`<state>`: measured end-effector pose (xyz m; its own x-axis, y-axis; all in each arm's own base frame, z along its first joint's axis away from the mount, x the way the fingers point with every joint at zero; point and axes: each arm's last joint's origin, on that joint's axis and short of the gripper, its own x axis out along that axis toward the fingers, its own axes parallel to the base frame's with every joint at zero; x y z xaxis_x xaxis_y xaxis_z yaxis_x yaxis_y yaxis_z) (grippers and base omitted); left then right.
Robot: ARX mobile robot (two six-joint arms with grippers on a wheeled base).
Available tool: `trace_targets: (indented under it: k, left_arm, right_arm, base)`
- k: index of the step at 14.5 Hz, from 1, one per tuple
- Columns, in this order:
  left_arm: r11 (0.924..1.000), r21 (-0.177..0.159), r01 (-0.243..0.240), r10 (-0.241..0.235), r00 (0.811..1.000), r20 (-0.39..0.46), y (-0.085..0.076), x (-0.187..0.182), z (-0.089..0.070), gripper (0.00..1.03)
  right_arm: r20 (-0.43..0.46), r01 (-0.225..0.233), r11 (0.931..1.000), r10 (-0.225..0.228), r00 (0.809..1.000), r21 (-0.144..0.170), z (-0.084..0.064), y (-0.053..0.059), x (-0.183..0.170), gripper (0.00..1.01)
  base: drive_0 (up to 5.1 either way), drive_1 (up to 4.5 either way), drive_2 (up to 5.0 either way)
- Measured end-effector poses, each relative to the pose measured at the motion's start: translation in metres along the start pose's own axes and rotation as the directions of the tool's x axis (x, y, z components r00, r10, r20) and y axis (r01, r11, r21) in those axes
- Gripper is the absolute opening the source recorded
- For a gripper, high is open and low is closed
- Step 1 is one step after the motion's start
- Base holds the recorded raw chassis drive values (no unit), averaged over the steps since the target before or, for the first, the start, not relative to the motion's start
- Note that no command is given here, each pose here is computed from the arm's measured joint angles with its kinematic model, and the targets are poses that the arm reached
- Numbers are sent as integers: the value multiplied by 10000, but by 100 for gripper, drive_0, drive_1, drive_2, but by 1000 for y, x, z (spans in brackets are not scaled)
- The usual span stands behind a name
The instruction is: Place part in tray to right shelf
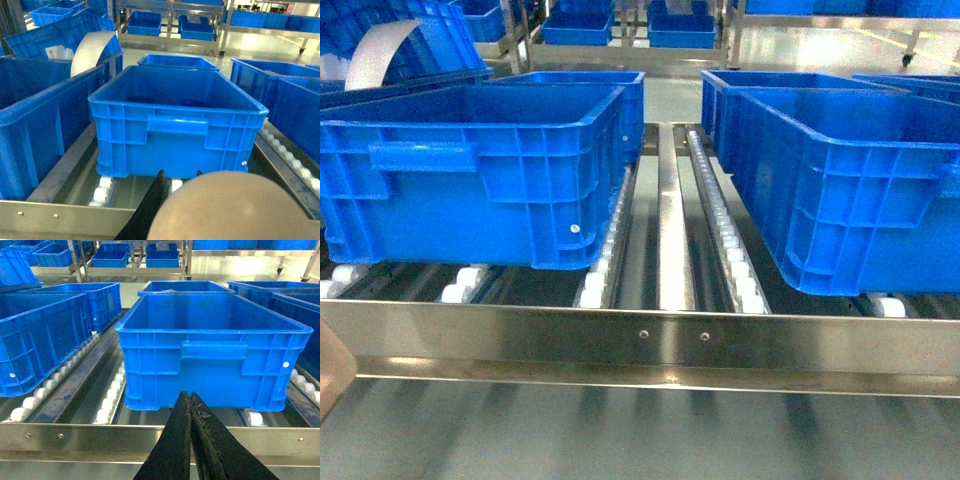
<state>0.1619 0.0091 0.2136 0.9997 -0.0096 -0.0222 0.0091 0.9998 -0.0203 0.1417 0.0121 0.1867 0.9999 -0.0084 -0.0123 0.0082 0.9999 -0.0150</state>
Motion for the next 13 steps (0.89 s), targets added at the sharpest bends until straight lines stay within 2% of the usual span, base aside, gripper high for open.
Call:
trace_targets:
  k: [1,2,3,4,6,8,9,13]
  left_arm:
    - [9998,56,-184,184,9998,-50,-6,-4,-6,12]
    - [9999,64,-134,134,9999,-32,-8,-6,-8,12]
    - [10000,59,5,-5,10000,83,-10,-11,-11,12]
    - [9999,58,-82,81,9999,138,-9,-15,-16,12]
    - [9999,61,-115,114,9999,9,-9,-23,-26,12]
    - [9999,58,-106,106,9999,70,-9,-29,-31,12]
    - [9999,58,-110,109,9999,85,-9,-32,-34,12]
    - [9999,61,-105,105,9999,112,-9,-40,-40,12]
  right_arm:
    - [26,-3,10000,3,10000,12,-1,-1,-2,2]
    - [38,-53,10000,53,10000,25,-2,-3,-4,2]
    - [108,-155,9999,155,9998,32,-4,-10,-7,2]
    - [70,134,9999,-134,9999,54,-7,-13,-10,2]
    - [61,-83,9999,83,9999,59,-10,-12,-15,2]
    - [382,-81,9999,78,9992,67,-15,-12,-19,2]
    - [134,-83,9999,82,9999,71,-18,-12,-21,2]
    - [222,-82,9999,81,9997,71,-17,-12,-28,2]
  base:
    - [0,0,0]
    - [0,0,0]
    - [0,0,0]
    - [0,0,0]
    - [0,0,0]
    - [0,0,0]
    - [0,0,0]
    - [0,0,0]
